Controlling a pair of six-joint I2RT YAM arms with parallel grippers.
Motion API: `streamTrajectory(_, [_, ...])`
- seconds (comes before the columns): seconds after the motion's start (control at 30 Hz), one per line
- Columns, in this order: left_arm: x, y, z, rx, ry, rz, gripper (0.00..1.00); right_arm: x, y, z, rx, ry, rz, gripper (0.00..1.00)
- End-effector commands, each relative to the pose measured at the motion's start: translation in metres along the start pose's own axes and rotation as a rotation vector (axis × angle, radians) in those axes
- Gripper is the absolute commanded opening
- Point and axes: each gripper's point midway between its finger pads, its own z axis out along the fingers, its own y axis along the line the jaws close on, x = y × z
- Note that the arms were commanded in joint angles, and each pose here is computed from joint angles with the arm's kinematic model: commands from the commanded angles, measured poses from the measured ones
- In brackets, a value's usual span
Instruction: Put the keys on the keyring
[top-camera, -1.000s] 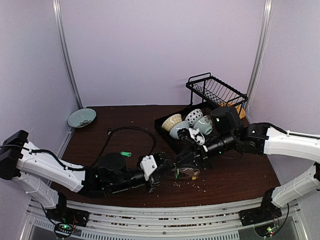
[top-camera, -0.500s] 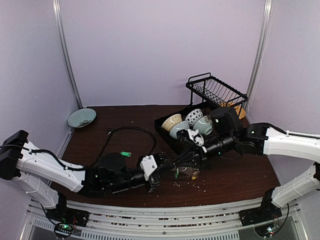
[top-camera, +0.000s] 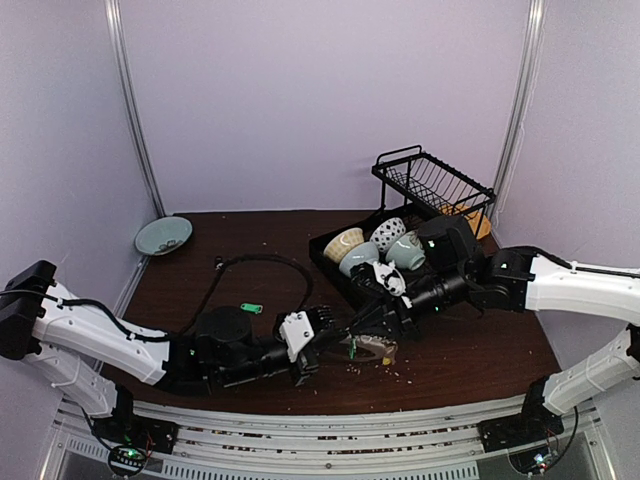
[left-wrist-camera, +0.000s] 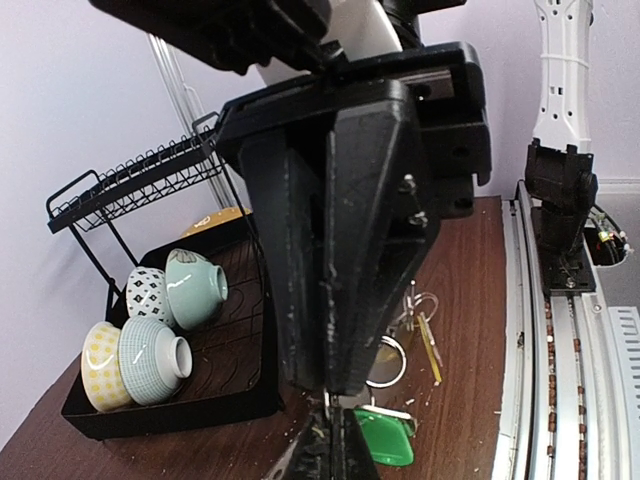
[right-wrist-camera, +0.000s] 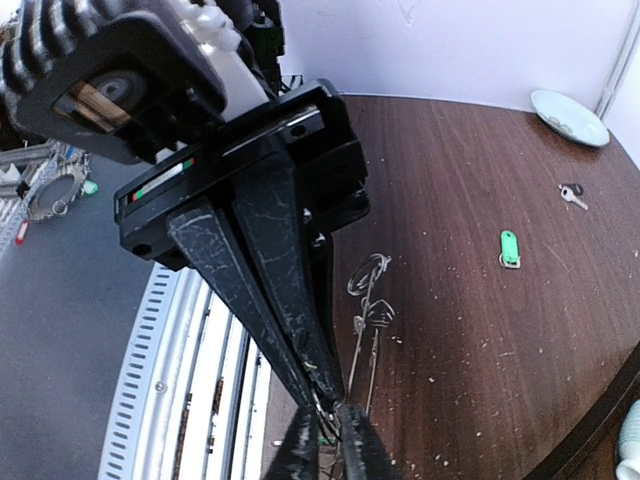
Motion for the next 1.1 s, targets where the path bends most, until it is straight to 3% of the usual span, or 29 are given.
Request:
streamTrajectory(0.0, [-0.034, 0.006, -0.007, -0.011, -0.116, -0.032, 0.00, -0.006, -0.004, -0.001, 0.025, -0.001, -0.005, 0.04])
streamTrajectory(0.37, [-0.031, 0.010, -0.005, -0.035, -0.090, -0.061, 0.00, -0.014, -0.009, -0.005, 0.061, -0.022, 0.010, 0.00])
streamTrajectory(0.57, [-0.027, 0.012, -0.012, -0.038, -0.060, -0.124, 0.32, -0.016, -0.029, -0.012, 0.189, -0.011, 0.084, 0.00])
streamTrajectory(0.73, [-0.021, 0.014, -0.020, -0.039, -0.040, -0.148, 0.40, -0.020, -0.038, -0.014, 0.232, -0.037, 0.146, 0.00])
streamTrajectory(0.87, [0.002, 0.011, -0.019, -0.048, 0.022, -0.182, 0.39, -0.028, -0.044, -0.015, 0.260, -0.072, 0.207, 0.00])
streamTrajectory(1.07, [0.003, 0.021, -0.014, -0.120, -0.018, -0.142, 0.45, -0.033, -0.041, -0.013, 0.243, -0.106, 0.257, 0.00])
